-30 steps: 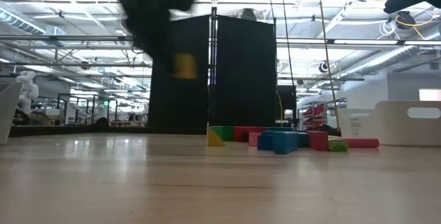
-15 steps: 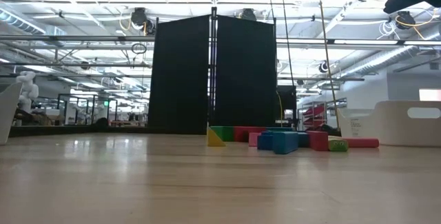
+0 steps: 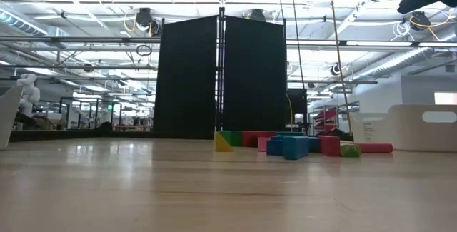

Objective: Sort blocks by size
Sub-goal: Put the yellow triangle block into the gray bin

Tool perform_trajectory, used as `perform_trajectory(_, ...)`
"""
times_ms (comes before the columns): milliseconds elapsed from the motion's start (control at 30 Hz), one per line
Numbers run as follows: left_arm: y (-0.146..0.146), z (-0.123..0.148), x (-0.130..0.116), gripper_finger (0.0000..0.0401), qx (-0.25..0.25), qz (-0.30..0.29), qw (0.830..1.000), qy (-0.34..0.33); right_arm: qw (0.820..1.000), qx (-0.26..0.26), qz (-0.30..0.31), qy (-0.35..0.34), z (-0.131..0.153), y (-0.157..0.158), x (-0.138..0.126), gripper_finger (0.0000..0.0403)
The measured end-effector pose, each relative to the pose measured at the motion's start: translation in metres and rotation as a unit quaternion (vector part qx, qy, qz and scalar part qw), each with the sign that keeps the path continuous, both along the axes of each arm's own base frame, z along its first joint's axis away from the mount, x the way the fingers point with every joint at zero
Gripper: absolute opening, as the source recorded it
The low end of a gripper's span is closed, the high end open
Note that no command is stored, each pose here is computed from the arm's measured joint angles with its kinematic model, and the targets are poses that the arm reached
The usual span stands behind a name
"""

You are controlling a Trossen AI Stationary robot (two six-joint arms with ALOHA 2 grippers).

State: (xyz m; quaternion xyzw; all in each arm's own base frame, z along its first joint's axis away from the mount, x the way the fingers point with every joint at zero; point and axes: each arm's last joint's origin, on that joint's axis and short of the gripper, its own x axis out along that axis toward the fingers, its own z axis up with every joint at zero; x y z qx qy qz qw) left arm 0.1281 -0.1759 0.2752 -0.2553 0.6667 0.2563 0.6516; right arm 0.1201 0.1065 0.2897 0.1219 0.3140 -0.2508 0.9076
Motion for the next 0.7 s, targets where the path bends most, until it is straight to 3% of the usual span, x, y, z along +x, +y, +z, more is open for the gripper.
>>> perform_trajectory(67, 0.002, 0.000, 0.003, 0.0168, 0.010, 0.005, 1.000, -0.014, 1.000, 0.000, 0.000, 0.000, 0.000, 0.000, 0.000, 0.0068)
perform_trajectory(167, 0.009, 0.000, 0.014, 0.0189, 0.063, 0.017, 0.994, -0.092, 1.000, 0.000, 0.000, 0.000, 0.000, 0.000, 0.000, 0.0068)
perform_trajectory(300, 0.029, 0.005, 0.039, 0.0197, 0.176, 0.069, 0.953, -0.237, 1.000, -0.001, 0.001, 0.000, 0.000, 0.000, 0.000, 0.0068)
perform_trajectory(433, 0.051, 0.003, 0.070, 0.0198, 0.245, 0.108, 0.918, -0.292, 1.000, 0.000, -0.001, 0.000, 0.000, 0.000, 0.000, 0.0068)
perform_trajectory(533, 0.060, -0.003, 0.097, 0.0198, 0.266, 0.057, 0.917, -0.291, 1.000, 0.000, -0.001, -0.001, 0.000, 0.000, 0.000, 0.0068)
perform_trajectory(700, 0.063, -0.025, 0.144, 0.0199, 0.294, -0.114, 0.911, -0.267, 1.000, -0.001, -0.002, -0.002, 0.000, 0.000, 0.000, 0.0068)
